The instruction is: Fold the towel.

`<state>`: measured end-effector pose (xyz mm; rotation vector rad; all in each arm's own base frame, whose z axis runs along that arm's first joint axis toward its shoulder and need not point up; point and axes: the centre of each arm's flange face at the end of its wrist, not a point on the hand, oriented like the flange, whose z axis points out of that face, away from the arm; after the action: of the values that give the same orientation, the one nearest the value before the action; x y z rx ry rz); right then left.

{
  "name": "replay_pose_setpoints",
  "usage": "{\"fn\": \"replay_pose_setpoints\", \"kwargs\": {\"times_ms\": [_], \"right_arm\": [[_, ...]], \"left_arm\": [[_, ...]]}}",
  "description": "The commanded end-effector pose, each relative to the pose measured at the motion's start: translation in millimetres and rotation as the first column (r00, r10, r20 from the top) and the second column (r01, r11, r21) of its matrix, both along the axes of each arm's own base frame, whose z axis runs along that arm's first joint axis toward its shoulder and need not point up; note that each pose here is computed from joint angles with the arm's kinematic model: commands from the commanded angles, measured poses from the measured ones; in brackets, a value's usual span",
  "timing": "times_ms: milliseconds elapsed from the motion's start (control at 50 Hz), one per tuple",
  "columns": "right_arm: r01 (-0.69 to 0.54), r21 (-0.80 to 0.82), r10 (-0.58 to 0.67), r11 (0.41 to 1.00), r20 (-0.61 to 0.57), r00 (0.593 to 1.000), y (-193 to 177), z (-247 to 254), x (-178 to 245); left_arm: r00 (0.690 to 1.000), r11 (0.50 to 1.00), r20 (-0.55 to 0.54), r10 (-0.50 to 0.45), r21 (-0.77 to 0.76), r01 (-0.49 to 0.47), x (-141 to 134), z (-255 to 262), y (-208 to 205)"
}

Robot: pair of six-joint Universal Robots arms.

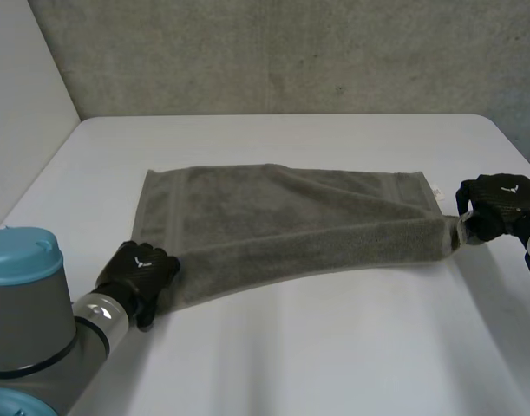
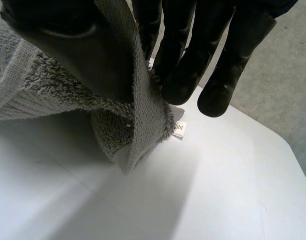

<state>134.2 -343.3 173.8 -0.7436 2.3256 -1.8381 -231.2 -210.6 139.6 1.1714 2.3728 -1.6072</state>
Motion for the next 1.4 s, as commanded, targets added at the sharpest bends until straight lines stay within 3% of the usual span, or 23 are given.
{"fn": "replay_pose_setpoints", "kwargs": {"times_ms": [20,500,760,1400], "right_arm": [[-0.005,0.003,0.005,1.0,-0.003,1.0,1,-2,0],[-0.02,0.001,0.02,1.0,-0.002,1.0,3,-3,4],[-0.024,-0.002,0.024,1.0,-0.009,1.0,3,-3,4],[-0.029,-0.004,0.029,1.0,-0.013,1.0,3,-3,4]], "left_arm": [[1.0,1.0,0.008,0.027,0.015,-0.027,5,-6,-5],[0.997,0.997,0.016,0.075,0.013,-0.075,13,-23,-25],[0.994,0.998,0.091,0.06,-0.032,-0.058,18,-28,-39],[0.994,0.996,0.08,0.068,-0.067,-0.062,14,-24,-53]]}}
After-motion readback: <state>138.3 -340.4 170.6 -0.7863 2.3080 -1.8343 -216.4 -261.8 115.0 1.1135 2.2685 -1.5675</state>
